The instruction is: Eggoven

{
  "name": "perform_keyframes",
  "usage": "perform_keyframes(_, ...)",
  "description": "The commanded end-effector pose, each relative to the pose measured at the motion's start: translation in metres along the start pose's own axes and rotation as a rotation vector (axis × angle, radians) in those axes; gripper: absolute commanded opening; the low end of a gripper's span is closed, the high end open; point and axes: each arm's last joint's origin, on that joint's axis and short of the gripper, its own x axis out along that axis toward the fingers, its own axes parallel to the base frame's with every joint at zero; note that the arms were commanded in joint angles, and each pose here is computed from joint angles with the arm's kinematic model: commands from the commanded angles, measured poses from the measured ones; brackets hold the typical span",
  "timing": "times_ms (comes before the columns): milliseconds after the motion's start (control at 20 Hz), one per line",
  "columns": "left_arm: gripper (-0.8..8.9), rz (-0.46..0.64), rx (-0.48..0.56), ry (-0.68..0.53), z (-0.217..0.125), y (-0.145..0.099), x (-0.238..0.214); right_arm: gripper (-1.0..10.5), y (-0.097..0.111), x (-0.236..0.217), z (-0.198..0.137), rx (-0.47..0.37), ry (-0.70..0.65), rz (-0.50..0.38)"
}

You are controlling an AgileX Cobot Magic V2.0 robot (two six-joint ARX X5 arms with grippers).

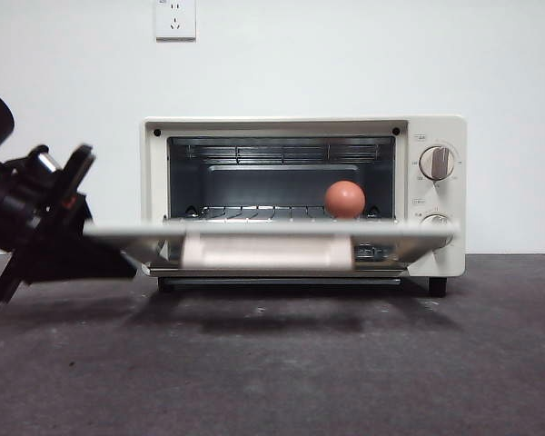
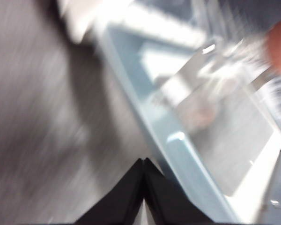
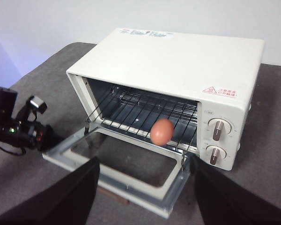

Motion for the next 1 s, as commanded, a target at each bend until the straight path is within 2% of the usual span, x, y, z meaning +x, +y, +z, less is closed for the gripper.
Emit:
perform_keyframes(50,0.06,-0.08,-0.024,-0.062,0.014,-0.006,0.001,3.1,0.002,-0.002,0.004,0.009,-0.01,0.008)
perform_keyframes(350,0.06,-0.169,0.025,-0.218,0.035,-0.019,-0.004,3.1,0.001,-0.002,0.002,0.015,0.009,0.005)
perform_keyframes(550,0.06,-0.179,0.039,-0.3,0.048,-0.026,-0.007,3.1,0.001,-0.002,0.0,0.016,0.029,0.0)
perform_keyframes(850,0.07,-0.191,0.04,-0.314,0.055,-0.033,-0.01,3.1,0.0,-0.002,-0.003,0.014,0.063,-0.008)
perform_keyframes(1000,0.07,-0.204,0.06,-0.313,0.055,-0.045,-0.014,3.1,0.0,-0.002,-0.004,0.014,0.069,-0.009)
